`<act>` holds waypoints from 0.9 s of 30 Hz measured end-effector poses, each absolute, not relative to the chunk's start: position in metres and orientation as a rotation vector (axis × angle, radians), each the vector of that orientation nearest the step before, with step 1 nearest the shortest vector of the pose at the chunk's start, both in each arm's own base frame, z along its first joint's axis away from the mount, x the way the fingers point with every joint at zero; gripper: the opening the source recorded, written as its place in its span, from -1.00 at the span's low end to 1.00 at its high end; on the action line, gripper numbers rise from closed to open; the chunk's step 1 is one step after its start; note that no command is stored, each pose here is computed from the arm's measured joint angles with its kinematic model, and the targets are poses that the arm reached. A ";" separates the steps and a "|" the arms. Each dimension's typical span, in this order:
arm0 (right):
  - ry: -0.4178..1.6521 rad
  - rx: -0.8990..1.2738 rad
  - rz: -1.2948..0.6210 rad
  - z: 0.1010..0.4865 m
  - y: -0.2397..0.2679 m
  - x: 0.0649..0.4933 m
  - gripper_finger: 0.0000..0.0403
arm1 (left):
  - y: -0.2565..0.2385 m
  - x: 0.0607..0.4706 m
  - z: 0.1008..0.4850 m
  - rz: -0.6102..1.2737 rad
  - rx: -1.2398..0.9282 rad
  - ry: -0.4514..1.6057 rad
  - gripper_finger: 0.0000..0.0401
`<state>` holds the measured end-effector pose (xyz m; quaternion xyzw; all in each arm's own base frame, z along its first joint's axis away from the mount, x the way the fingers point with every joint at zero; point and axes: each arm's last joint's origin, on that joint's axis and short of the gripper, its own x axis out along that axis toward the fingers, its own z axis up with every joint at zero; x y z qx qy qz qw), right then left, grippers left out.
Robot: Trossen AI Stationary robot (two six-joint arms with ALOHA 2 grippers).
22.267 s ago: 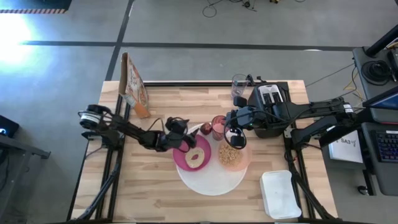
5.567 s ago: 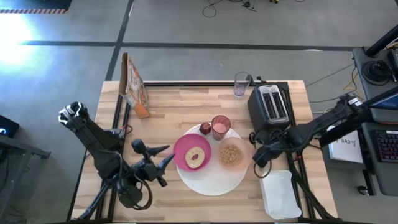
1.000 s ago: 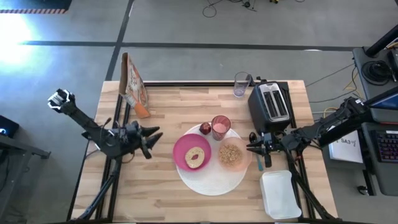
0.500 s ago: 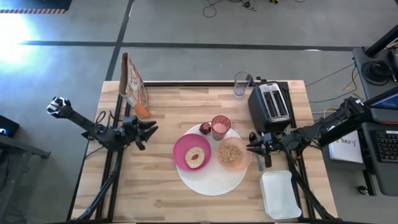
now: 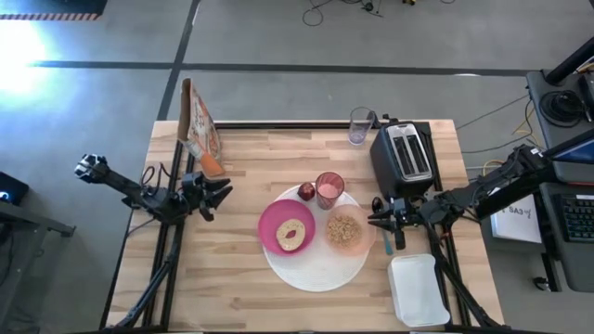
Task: Arrange a breakfast setting
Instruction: Return to Home Position
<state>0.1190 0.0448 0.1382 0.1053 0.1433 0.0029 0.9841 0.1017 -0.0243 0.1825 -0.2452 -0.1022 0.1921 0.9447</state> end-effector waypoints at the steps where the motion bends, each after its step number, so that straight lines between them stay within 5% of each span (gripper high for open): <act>1: 0.288 0.212 0.006 0.138 0.045 0.119 -0.69 | -0.024 0.101 0.182 0.394 -0.501 -0.203 -0.21; 13: 0.288 0.212 0.006 0.138 0.045 0.119 -0.69 | -0.020 0.094 0.189 0.391 -0.634 -0.299 -0.21; 27: 0.288 0.212 0.006 0.138 0.045 0.119 -0.69 | -0.021 0.098 0.185 0.428 -0.532 -0.240 -0.21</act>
